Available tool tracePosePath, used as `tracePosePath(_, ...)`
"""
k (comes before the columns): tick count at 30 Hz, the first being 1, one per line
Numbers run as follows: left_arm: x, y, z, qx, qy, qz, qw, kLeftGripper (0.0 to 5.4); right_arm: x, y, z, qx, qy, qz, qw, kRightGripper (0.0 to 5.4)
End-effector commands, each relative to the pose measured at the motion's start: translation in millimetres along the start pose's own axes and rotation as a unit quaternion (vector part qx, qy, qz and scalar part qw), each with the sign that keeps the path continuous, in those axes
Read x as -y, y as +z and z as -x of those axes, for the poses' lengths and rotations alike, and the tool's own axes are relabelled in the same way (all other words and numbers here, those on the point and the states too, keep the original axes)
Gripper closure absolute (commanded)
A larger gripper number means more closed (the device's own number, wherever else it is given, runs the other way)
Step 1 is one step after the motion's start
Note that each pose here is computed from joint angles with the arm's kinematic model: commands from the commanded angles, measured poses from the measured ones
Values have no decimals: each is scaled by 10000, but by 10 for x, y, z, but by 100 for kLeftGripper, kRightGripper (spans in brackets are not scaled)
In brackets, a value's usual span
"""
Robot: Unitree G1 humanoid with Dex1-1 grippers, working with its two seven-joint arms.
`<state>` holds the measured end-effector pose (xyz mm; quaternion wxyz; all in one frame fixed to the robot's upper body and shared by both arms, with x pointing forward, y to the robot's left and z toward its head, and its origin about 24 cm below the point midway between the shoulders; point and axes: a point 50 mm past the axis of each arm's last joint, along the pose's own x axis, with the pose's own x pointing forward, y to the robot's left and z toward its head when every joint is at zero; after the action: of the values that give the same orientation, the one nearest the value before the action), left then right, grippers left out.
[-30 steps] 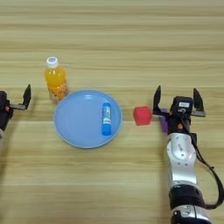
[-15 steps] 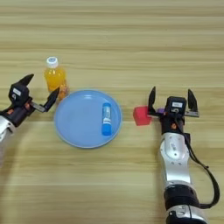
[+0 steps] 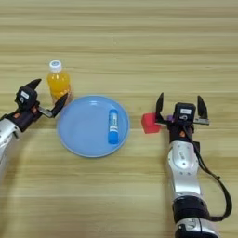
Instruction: Move the objects on the table
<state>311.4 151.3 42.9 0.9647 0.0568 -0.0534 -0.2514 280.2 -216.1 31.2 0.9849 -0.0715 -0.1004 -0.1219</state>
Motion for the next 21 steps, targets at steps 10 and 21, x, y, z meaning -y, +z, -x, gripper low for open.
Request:
tracePosePath(10, 22, -5, -229, -125, -94, -75, 9998, 0, -66, 42, -40, 47, -27, -17, 10000, 2)
tracePosePath(21, 7, -37, -352, -275, -5, -42, 9996, 0, -79, 46, -37, 51, -23, -19, 10000, 2)
